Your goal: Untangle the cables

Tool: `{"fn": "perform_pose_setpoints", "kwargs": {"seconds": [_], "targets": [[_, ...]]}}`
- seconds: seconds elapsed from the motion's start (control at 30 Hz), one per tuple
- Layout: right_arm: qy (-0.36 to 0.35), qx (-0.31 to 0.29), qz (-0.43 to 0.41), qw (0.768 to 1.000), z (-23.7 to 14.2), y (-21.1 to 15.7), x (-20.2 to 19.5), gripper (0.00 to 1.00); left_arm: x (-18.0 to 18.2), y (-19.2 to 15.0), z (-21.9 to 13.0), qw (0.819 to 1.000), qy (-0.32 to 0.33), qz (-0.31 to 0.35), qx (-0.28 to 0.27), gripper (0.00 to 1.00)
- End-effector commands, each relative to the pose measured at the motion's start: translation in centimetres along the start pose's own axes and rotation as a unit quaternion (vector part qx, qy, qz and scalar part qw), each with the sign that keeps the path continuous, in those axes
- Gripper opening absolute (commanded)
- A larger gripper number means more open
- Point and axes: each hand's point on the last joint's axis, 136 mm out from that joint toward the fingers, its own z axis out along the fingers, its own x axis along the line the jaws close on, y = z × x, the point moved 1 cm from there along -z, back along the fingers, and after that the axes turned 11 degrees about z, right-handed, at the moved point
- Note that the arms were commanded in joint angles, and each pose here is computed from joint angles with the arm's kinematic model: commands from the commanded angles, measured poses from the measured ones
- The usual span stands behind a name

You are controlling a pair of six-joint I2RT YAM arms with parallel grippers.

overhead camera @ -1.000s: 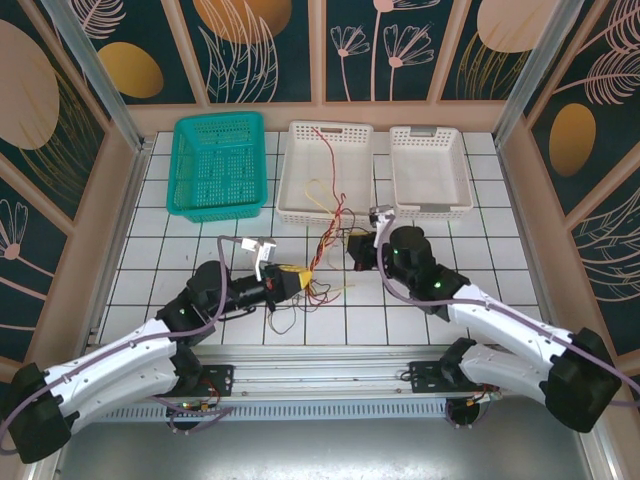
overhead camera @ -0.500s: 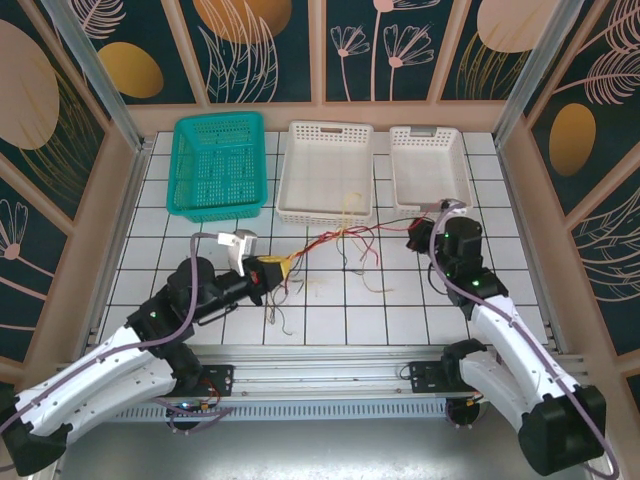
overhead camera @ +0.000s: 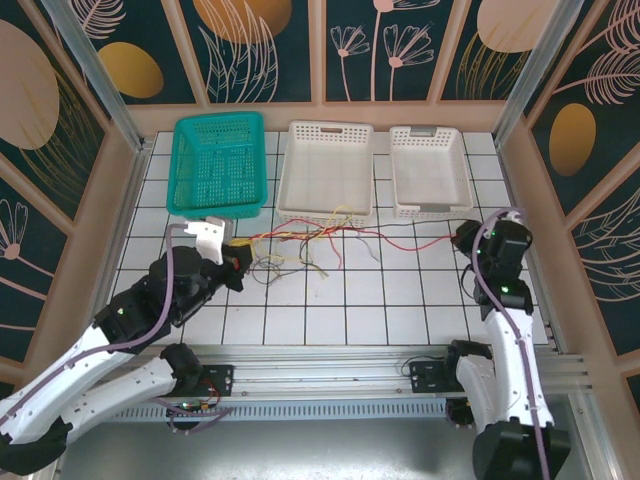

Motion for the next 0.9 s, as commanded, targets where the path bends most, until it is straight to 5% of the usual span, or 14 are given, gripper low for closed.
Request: {"fn": "perform_pose_setpoints", "kwargs": {"seconds": [0.0, 0.33, 0.63, 0.87], "targets": [[-0.005, -0.043, 0.041, 0.998, -2.0, 2.6, 0.3, 0.0, 3.7, 0.1, -1.7, 0.994, 0.103, 0.018, -0.006, 0.0], [-0.033, -0.125, 0.093, 0.987, -5.2, 5.8, -0.5, 0.0, 8.0, 0.1, -4.3, 0.974, 0.22, -0.029, -0.045, 0.0], [-0.084, -0.188, 0.098, 0.974, -7.9, 7.6, -1.5, 0.0, 10.5, -1.4, -4.4, 0.947, 0.319, -0.04, -0.016, 0.0], [-0.075, -0.183, 0.106, 0.975, -8.4, 7.2, -1.3, 0.0, 11.1, -2.0, -4.3, 0.936, 0.35, -0.037, -0.002, 0.0]]}}
